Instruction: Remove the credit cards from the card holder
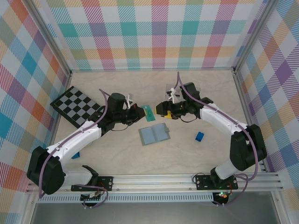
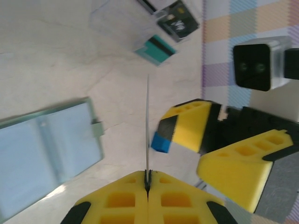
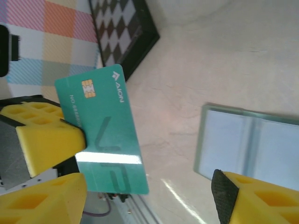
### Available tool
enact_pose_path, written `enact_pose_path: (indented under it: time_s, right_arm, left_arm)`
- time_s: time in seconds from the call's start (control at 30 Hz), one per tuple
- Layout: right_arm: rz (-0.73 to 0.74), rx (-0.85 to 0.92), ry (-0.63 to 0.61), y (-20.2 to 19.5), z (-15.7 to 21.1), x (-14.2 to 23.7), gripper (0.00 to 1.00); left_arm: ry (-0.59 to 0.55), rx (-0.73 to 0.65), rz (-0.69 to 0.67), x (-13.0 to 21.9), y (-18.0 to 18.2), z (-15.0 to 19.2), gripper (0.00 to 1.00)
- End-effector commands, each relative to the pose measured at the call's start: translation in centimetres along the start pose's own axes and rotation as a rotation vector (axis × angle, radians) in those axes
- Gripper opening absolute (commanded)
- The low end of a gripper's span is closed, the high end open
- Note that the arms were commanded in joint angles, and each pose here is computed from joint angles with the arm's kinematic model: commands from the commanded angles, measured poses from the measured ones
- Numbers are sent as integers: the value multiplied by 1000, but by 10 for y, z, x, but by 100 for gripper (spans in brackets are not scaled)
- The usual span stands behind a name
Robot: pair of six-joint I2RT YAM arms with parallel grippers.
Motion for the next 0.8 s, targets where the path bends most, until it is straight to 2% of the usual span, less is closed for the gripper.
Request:
enact_pose_path:
  time_s: [0.0,0.27,0.5,0.63,0.77]
  right_arm:
    - [-129,-15,3,15,-3,6,73]
    - [-230,-20,32,29,-18,13,65]
    - [-248,-28,38,30,-24,11,54]
    - [-262,-28,32,32,-32,10,46]
    - [-275,-19,35,34,-38,9,30]
  left_arm:
    - [10,-11,161,5,-20,-4,0]
    - [18,25,213,2,-15,-7,0]
    - [27,49,247,1,-14,-7,0]
    - [34,60,249,0,-13,-7,0]
    - [36,73,248,-1,-13,-8,0]
Point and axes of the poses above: each hand's point on the last joint's axis, 136 mm out from that joint toward the fingers, its own x axis back along the fingers, its own y axis along the line the jaws close on, z = x × y, the point moved 7 cm from there along x, back along the fingers, and after that the axes turned 4 degrees about x, right-handed, at the moved point
